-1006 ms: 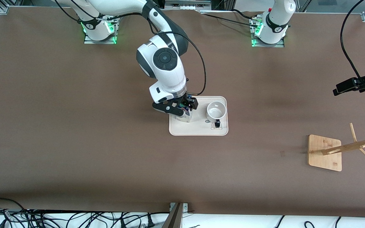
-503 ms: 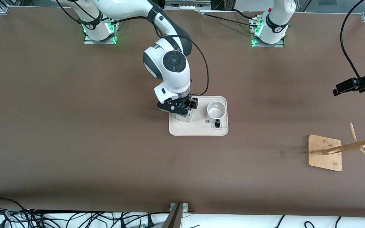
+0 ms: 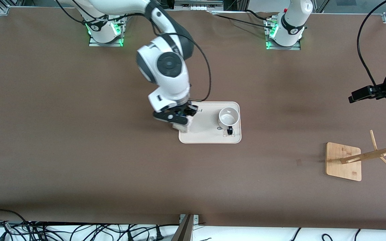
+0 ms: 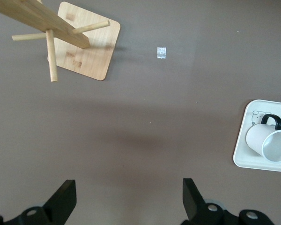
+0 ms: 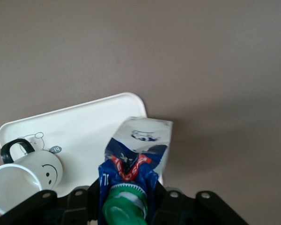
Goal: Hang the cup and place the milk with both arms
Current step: 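Carry the carton with the right gripper while the left gripper reaches the mug, then set the carton down with the right gripper while the left gripper grasps the mug, then lift the white mug with the left gripper toward the wooden stand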
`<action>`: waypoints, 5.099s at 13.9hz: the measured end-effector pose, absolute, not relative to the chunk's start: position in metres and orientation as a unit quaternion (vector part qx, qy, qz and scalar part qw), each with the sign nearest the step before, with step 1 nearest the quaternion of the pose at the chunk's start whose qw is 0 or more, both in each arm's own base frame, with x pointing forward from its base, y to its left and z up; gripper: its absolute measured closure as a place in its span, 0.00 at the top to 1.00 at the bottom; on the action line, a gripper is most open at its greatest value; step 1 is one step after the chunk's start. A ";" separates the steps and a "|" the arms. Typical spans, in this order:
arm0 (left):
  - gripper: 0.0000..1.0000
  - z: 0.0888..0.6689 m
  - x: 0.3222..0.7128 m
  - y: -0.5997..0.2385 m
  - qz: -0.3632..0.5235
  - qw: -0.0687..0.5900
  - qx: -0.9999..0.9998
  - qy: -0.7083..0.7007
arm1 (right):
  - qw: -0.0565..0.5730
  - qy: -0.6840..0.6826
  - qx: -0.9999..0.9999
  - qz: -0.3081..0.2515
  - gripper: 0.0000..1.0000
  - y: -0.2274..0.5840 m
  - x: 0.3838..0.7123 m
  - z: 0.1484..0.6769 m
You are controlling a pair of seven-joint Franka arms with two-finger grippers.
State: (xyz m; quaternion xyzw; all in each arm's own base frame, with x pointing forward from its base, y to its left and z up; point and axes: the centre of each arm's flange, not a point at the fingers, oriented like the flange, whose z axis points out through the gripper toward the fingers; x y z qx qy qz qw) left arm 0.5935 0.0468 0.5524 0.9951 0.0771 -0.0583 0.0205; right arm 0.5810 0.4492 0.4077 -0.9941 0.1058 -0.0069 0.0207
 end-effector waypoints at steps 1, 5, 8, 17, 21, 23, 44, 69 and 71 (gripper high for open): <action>1.00 0.550 0.594 0.041 -0.061 0.021 0.995 0.072 | 0.021 0.080 -0.997 0.003 0.25 0.420 0.593 0.428; 1.00 0.547 0.596 0.001 -0.068 0.023 0.997 0.039 | 0.017 0.000 -0.999 0.048 0.18 0.280 0.639 0.464; 1.00 0.532 0.599 -0.041 -0.083 0.025 0.996 0.002 | 0.030 -0.024 -0.996 0.081 0.18 0.199 0.660 0.437; 1.00 0.430 0.588 -0.223 -0.164 0.043 0.974 -0.149 | 0.030 -0.046 -0.994 0.096 0.25 0.112 0.633 0.334; 1.00 0.367 0.575 -0.318 -0.148 0.057 0.968 -0.193 | 0.029 -0.043 -0.995 0.084 0.52 0.101 0.624 0.319; 1.00 0.342 0.564 -0.356 -0.136 0.047 0.969 -0.202 | 0.029 -0.043 -0.995 0.082 0.66 0.100 0.624 0.317; 0.70 0.217 0.547 -0.410 -0.093 -0.048 0.978 -0.180 | 0.023 -0.011 -1.000 0.003 1.00 0.068 0.582 0.575; 0.06 0.506 0.689 -0.157 0.084 -0.022 0.996 -0.033 | -0.009 -0.001 -1.000 -0.015 1.00 0.046 0.582 0.577; 0.06 0.522 0.690 -0.124 0.091 -0.026 0.995 -0.011 | -0.009 0.000 -1.000 -0.015 1.00 0.046 0.582 0.578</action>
